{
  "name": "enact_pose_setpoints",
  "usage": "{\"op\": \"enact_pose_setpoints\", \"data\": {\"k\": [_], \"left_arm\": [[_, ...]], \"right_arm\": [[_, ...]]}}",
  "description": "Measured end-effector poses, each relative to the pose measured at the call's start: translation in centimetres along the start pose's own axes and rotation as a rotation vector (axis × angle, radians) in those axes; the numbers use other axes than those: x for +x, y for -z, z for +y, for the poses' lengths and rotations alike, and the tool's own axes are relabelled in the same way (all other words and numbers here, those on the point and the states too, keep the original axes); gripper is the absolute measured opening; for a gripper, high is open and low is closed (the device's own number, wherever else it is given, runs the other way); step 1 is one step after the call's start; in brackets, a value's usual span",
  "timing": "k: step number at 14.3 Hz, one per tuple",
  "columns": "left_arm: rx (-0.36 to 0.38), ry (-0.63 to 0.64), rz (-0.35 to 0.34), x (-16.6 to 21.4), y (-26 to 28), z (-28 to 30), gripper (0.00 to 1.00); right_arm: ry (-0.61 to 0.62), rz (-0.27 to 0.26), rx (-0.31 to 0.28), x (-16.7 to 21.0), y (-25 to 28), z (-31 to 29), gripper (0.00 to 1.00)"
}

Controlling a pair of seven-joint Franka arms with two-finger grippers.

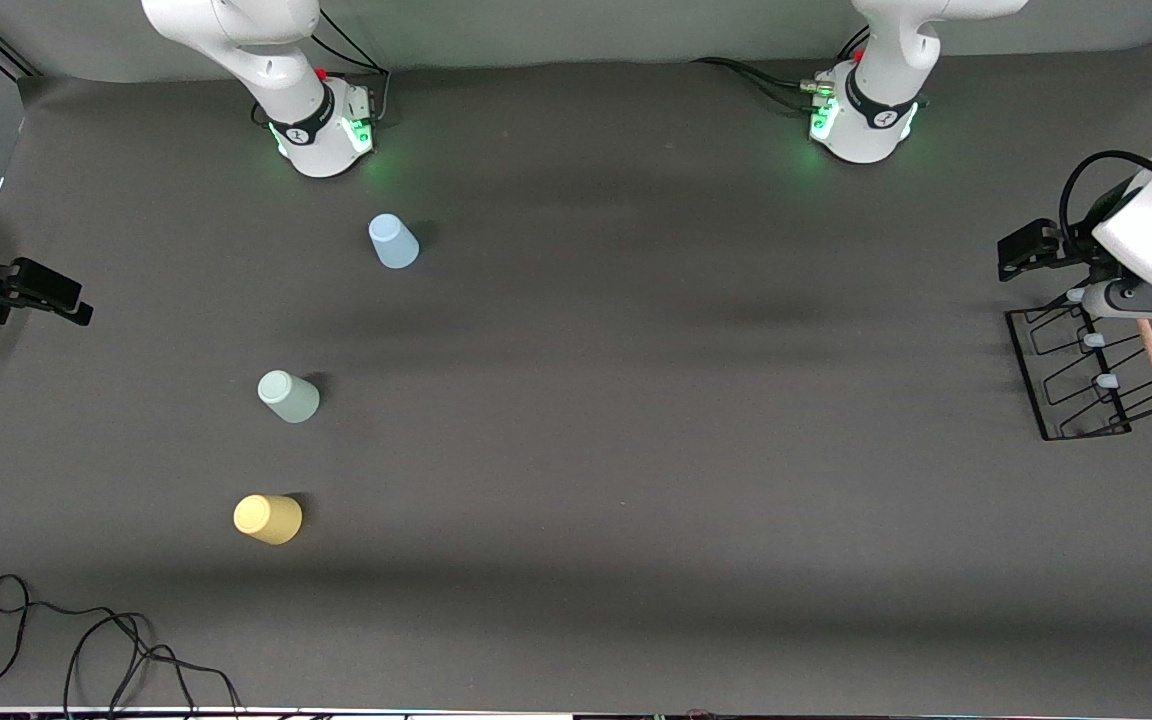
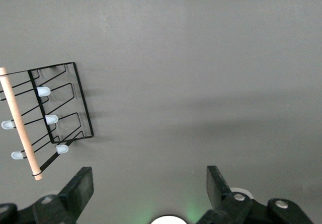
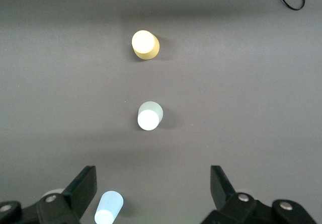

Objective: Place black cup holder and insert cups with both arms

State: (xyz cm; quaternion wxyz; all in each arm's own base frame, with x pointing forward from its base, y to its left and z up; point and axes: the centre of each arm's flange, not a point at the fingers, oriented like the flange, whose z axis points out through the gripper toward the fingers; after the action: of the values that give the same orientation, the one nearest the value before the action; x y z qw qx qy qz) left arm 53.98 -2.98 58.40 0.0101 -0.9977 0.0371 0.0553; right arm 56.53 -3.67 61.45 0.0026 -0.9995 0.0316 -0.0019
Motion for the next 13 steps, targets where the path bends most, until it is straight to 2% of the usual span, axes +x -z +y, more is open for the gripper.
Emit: {"op": "enact_pose_setpoints", "data": {"k": [4,7,13], "left_arm": [[-0.001,0.016,0.000,0.0,0.0,-0.9,1.00],[-0.005,0.057,-0.001,-0.2,-0.1,-3.7,1.00],[0.027,-0.006,-0.020,-0.8,-2.5,-15.9,1.00]], "right_arm": [[0.000,0.000,0.000,0.0,0.0,0.0,1.00],[0.000,0.000,0.000,0.0,0.0,0.0,1.00],[0.000,0.000,0.000,0.0,0.0,0.0,1.00]]}}
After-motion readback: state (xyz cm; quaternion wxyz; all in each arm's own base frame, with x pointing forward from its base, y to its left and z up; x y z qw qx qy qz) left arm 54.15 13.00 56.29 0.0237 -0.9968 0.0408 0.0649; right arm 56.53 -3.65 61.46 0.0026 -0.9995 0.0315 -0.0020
